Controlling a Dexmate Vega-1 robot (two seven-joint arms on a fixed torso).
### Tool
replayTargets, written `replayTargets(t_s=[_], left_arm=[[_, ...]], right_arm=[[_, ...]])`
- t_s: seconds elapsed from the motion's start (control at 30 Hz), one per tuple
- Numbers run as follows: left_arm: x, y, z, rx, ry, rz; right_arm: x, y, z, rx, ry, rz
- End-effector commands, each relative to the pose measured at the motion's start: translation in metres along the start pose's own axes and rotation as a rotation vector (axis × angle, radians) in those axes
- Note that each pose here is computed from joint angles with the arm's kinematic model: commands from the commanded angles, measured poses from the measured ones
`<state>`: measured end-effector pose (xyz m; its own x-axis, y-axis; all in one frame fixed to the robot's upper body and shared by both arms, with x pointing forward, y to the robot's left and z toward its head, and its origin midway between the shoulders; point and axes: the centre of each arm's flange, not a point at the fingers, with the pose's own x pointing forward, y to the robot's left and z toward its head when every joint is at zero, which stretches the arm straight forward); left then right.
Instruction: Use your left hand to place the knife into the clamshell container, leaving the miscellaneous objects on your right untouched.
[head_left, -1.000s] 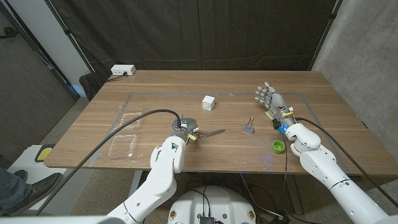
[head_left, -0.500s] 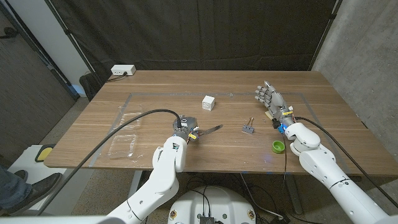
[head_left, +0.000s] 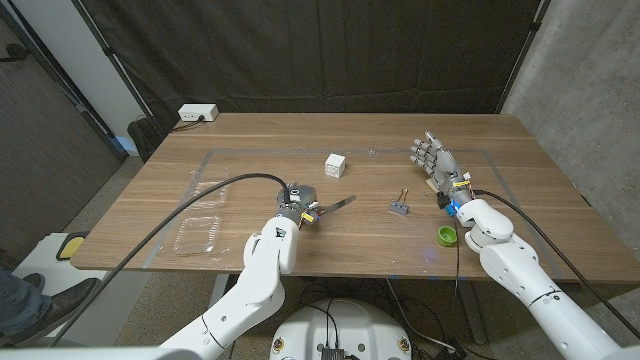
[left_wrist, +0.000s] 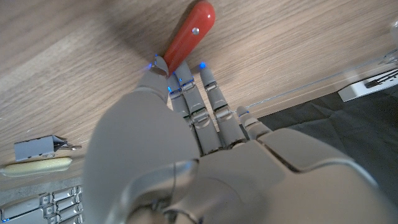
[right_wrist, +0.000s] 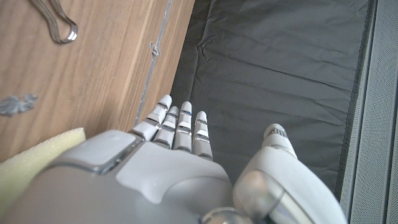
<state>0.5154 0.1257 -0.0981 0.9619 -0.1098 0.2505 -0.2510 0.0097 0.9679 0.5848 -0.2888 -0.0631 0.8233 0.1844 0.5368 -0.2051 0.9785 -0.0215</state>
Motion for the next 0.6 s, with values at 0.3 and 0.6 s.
replayTargets(t_s=[0.3,0.6], left_arm=[[-0.010,0.026,-0.029,-0.086,0.055,0.143],[-0.012,0.029,-0.033,-0.113,0.081,0.154]], right_arm=[[0.002,0.005,0.000,0.001,-0.007,0.004],[0.002,0.004,0.002,-0.002,-0.007,0.004]])
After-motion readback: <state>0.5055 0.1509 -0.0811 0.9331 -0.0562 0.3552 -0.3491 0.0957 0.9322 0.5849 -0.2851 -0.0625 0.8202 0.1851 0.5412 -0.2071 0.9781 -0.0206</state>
